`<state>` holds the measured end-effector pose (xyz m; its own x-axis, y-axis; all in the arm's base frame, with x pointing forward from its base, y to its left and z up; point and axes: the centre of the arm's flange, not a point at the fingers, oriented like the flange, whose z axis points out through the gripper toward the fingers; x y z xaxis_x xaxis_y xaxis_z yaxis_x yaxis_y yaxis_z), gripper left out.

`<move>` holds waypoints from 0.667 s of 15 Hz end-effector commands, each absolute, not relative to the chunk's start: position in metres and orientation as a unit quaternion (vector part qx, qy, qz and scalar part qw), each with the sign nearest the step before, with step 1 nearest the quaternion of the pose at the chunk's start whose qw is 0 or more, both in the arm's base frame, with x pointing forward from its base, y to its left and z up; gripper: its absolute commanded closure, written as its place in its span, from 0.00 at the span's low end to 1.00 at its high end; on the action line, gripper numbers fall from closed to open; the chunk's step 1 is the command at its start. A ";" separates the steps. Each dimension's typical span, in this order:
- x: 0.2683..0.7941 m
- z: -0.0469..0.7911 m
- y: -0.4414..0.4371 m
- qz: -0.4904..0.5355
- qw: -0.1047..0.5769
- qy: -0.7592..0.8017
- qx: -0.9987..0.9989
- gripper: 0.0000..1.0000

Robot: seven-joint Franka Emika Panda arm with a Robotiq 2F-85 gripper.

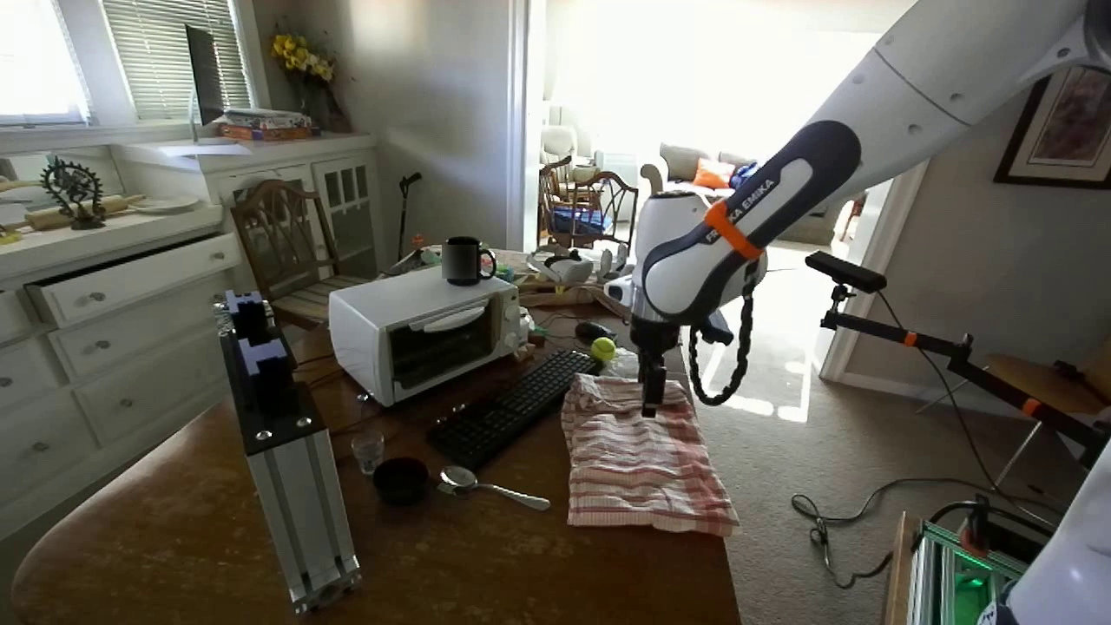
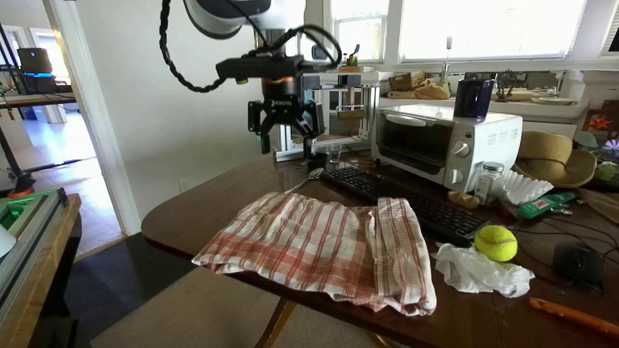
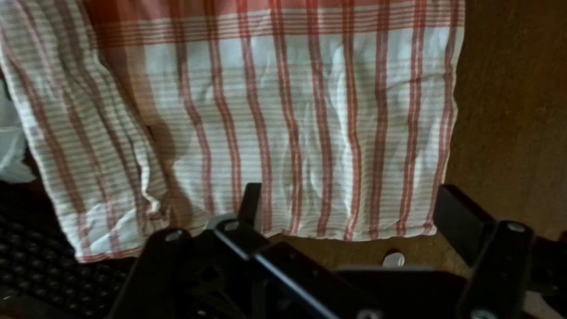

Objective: Move the towel to the right then unfold it.

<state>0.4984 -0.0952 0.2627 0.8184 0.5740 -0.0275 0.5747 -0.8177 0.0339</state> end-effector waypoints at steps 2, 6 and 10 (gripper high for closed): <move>0.490 0.326 -0.131 0.022 0.032 0.286 0.958 0.00; 0.496 0.361 -0.156 0.049 0.038 0.301 0.952 0.00; 0.500 0.367 -0.160 0.064 0.057 0.296 0.951 0.00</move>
<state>0.5001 -0.1597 0.3672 0.8167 0.5702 0.0887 0.5554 -0.8184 0.1476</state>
